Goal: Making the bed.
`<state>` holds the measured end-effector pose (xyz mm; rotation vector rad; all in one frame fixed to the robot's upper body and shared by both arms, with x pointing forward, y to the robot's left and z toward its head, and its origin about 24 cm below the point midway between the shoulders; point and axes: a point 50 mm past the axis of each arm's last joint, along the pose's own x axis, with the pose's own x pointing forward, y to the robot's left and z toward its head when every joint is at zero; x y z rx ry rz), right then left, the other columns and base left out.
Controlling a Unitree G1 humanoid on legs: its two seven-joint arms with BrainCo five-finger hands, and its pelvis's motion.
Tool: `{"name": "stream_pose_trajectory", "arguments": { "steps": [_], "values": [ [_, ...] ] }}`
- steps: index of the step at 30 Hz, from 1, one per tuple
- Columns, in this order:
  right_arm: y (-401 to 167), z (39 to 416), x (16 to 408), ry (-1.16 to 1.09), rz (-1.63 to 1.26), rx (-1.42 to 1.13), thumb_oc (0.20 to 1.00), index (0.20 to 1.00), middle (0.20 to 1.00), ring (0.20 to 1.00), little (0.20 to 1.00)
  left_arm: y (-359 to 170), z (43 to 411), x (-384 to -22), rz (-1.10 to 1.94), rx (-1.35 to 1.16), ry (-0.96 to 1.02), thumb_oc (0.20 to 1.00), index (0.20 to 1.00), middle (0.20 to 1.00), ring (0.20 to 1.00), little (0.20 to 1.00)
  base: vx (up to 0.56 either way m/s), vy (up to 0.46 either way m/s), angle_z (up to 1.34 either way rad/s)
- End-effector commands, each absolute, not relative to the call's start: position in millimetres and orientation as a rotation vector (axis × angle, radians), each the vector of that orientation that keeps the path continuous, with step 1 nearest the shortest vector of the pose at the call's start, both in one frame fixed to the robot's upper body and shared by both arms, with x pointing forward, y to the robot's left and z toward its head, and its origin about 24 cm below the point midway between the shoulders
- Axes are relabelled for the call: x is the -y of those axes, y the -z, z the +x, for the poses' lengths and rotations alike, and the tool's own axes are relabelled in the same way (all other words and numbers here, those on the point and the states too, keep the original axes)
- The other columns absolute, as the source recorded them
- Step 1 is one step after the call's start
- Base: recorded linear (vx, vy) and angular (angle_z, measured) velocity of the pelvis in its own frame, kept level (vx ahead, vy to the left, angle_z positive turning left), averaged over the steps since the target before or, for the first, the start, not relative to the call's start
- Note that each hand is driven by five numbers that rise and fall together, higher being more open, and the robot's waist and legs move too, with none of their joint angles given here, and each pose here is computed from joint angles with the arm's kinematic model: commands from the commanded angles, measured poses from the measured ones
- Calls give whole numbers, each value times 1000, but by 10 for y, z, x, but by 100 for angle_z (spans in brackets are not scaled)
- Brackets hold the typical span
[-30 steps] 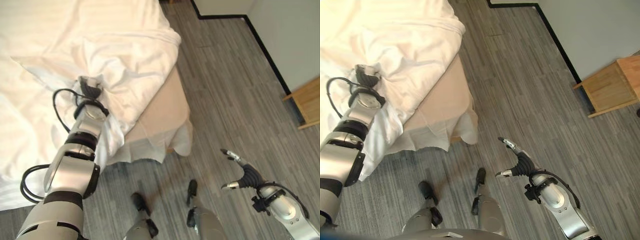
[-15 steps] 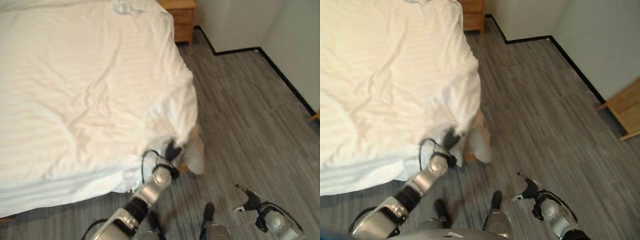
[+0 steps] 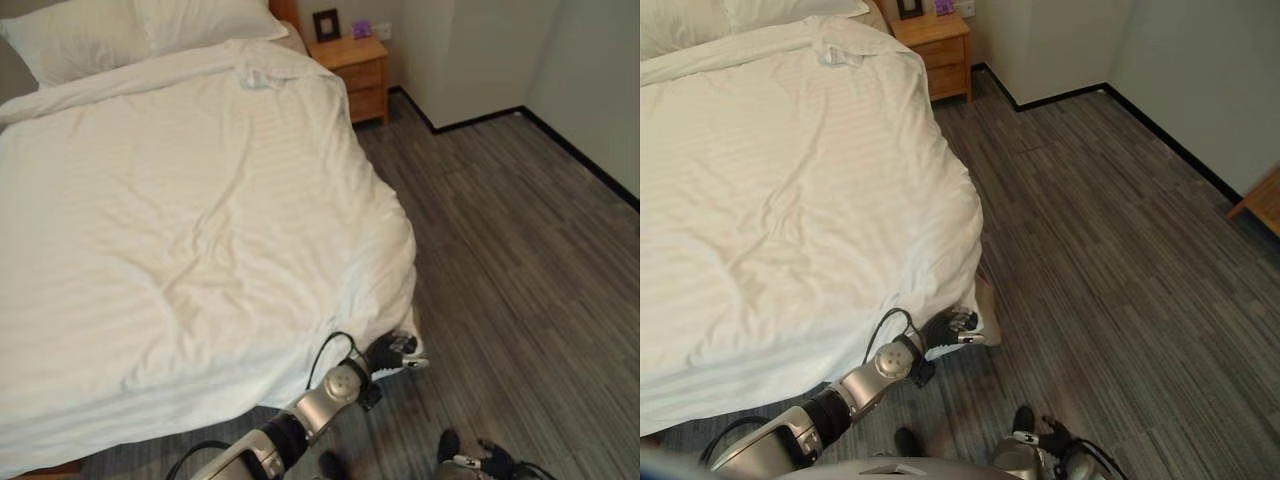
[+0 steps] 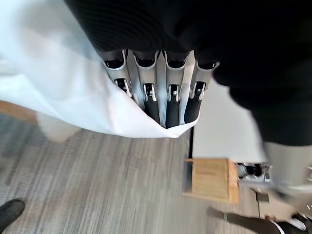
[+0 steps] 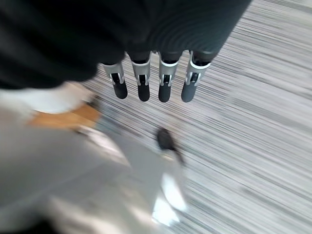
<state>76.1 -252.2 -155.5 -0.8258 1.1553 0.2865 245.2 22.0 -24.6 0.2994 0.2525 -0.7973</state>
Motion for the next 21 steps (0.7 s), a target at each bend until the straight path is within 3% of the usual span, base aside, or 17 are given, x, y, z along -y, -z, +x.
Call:
{"name": "stream_pose_trajectory", "arguments": {
  "steps": [1,8,9,13,17,21],
  "values": [
    [1520,736,2706,-286,-888,-1199,1000,1000,1000,1000,1000,-244,1968,676,23,-71,1225,1000,1000,1000,1000,1000,-26,-50,-6],
    [1468,881,2771,-221,-894,-1164,1000,1000,1000,1000,1000,-551,1947,847,-143,-49,1315,1000,1000,1000,1000,1000,-1,-24,-4],
    [1450,968,2764,-217,-907,-1140,1000,1000,1000,1000,1000,-788,1882,948,-242,-15,1405,1000,1000,1000,1000,1000,0,0,0],
    [1450,999,2736,-218,-908,-1124,1000,1000,1000,1000,1000,-1109,1882,993,-322,80,1460,1000,1000,1000,1000,1000,18,3,-2],
    [1474,1056,2587,-189,-854,-1085,1000,1000,1000,1000,1000,-1660,2201,796,-406,334,1215,1000,1000,1000,1000,1000,-1,-6,-2],
    [1481,1142,2437,-185,-811,-1038,1000,1000,1000,1000,1000,-1784,2448,716,-312,421,986,1000,1000,1000,1000,1000,3,-34,8]
  ]
}}
